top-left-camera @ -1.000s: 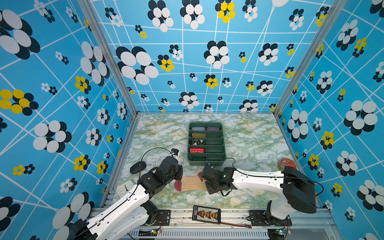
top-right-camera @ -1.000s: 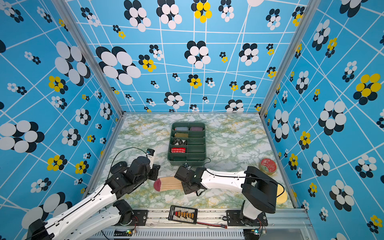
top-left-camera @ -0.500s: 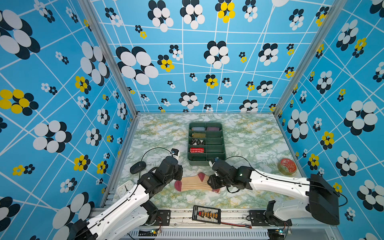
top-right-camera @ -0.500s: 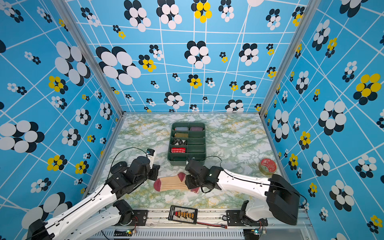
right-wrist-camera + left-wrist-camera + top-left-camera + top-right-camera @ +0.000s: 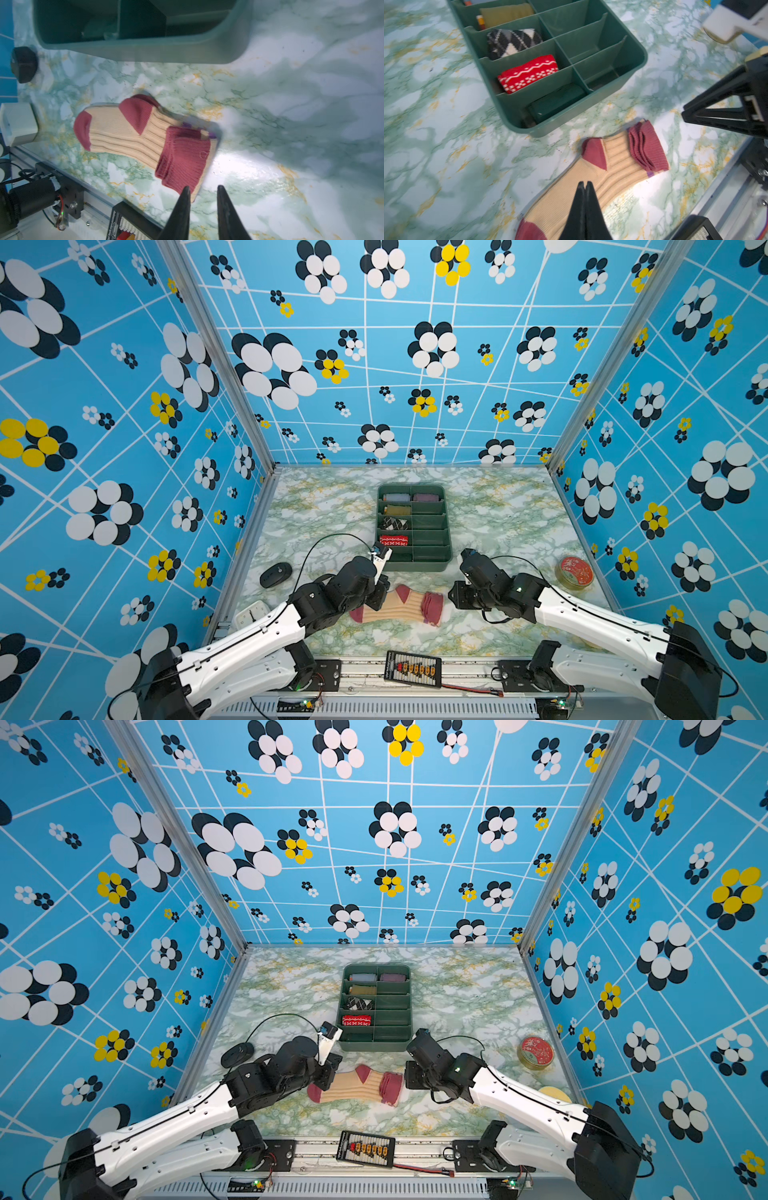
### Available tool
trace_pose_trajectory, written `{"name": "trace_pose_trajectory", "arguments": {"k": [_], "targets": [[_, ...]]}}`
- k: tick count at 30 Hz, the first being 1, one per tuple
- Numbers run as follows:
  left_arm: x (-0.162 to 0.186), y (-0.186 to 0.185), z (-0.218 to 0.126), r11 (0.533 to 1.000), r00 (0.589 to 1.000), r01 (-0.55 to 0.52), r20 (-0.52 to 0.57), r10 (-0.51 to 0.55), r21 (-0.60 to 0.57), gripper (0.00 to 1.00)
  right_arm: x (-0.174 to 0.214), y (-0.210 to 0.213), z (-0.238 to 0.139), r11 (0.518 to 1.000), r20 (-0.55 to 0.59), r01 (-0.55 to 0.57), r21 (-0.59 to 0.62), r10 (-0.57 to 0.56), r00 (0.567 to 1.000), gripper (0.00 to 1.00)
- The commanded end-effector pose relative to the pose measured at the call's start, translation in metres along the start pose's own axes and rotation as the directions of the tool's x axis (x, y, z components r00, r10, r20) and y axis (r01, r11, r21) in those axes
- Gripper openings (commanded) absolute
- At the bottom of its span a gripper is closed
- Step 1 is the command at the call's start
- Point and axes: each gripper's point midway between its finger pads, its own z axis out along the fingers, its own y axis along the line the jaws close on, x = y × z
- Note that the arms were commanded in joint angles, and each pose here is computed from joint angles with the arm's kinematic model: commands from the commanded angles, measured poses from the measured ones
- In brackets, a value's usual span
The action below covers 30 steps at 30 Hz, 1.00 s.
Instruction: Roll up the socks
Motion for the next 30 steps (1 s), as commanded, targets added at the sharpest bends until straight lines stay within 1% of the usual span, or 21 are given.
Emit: {"name": "trace_pose_trajectory", "arguments": {"k": [1, 3, 5, 10, 17, 24, 30], "targets": [[-0.009, -0.043, 0.009, 0.989, 0.994, -0.103, -0.010, 0.104, 0.102, 0.04, 0.000, 0.006, 0.006, 0.999, -0.006, -0.026, -0.042, 0.026, 1.000, 0.23], [-0.004, -0.061, 0.018, 0.982, 0.989, -0.135, -0.047, 0.142, 0.131, 0.04, 0.000, 0.011, 0.010, 0.997, -0.007, -0.034, -0.075, 0.034, 0.999, 0.22], [0.002, -0.074, 0.031, 0.978, 0.985, -0.141, -0.074, 0.154, 0.156, 0.04, 0.001, 0.016, 0.015, 0.993, -0.014, -0.041, -0.108, 0.040, 0.999, 0.22], [0.008, -0.095, 0.051, 0.970, 0.989, -0.091, -0.090, 0.114, 0.228, 0.04, 0.003, 0.017, 0.026, 0.991, -0.020, -0.054, -0.125, 0.052, 0.998, 0.19], [0.012, -0.107, 0.067, 0.962, 0.987, -0.073, -0.117, 0.106, 0.263, 0.04, -0.003, 0.023, 0.037, 0.984, -0.009, -0.074, -0.160, 0.074, 0.997, 0.15], [0.025, -0.112, 0.076, 0.956, 0.979, -0.052, -0.174, 0.106, 0.290, 0.04, -0.004, 0.029, 0.049, 0.981, -0.023, -0.081, -0.178, 0.078, 0.997, 0.13], [0.038, -0.114, 0.081, 0.951, 0.968, -0.039, -0.224, 0.112, 0.308, 0.04, -0.002, 0.028, 0.057, 0.983, -0.044, -0.086, -0.160, 0.079, 0.996, 0.11]]}}
